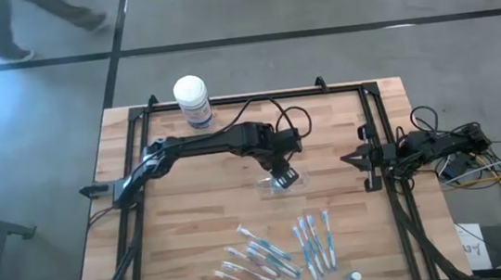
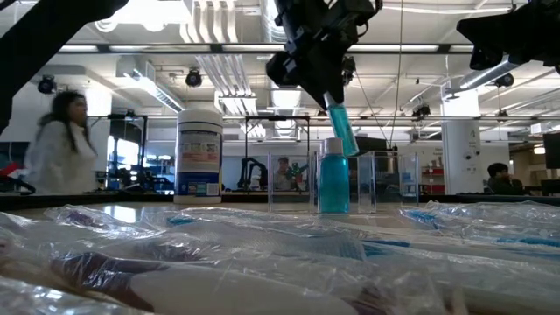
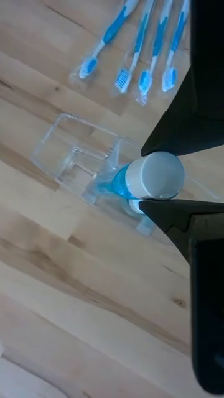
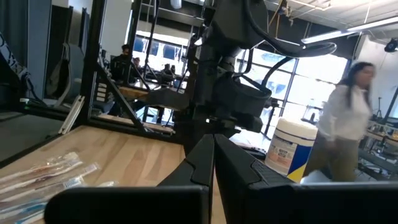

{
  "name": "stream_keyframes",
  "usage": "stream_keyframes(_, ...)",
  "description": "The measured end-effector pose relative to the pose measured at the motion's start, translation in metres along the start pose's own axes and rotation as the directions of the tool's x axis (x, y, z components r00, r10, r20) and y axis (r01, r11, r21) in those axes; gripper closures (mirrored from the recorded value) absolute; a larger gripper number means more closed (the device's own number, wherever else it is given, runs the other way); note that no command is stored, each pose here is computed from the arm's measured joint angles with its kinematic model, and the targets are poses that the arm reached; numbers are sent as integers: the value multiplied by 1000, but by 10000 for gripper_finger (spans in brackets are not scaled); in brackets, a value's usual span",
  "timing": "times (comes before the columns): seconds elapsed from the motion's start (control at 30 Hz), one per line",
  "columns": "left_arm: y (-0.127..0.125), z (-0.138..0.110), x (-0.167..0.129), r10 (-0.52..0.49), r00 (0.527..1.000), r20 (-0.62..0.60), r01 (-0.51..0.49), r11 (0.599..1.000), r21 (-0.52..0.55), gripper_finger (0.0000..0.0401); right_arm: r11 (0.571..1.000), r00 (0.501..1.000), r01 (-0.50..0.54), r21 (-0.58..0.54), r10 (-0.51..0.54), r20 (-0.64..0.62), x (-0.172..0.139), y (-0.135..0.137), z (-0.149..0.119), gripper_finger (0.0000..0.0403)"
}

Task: Pick & Place toothbrushing station
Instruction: Put the blue mouthwash into the transparent organizer

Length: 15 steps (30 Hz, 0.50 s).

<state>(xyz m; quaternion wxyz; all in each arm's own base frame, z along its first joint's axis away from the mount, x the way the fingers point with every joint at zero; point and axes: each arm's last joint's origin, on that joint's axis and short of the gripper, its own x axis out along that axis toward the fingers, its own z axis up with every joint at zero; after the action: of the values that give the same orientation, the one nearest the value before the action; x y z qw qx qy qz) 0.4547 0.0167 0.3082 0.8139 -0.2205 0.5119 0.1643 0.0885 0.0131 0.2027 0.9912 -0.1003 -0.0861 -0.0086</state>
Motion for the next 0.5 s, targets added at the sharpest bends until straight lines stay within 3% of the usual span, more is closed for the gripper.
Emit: stream_keyframes(0.5,3,-7,27,35,998,-45,-36,999,-19,303,1000,1000,0,0,0,0,0,0,0,394)
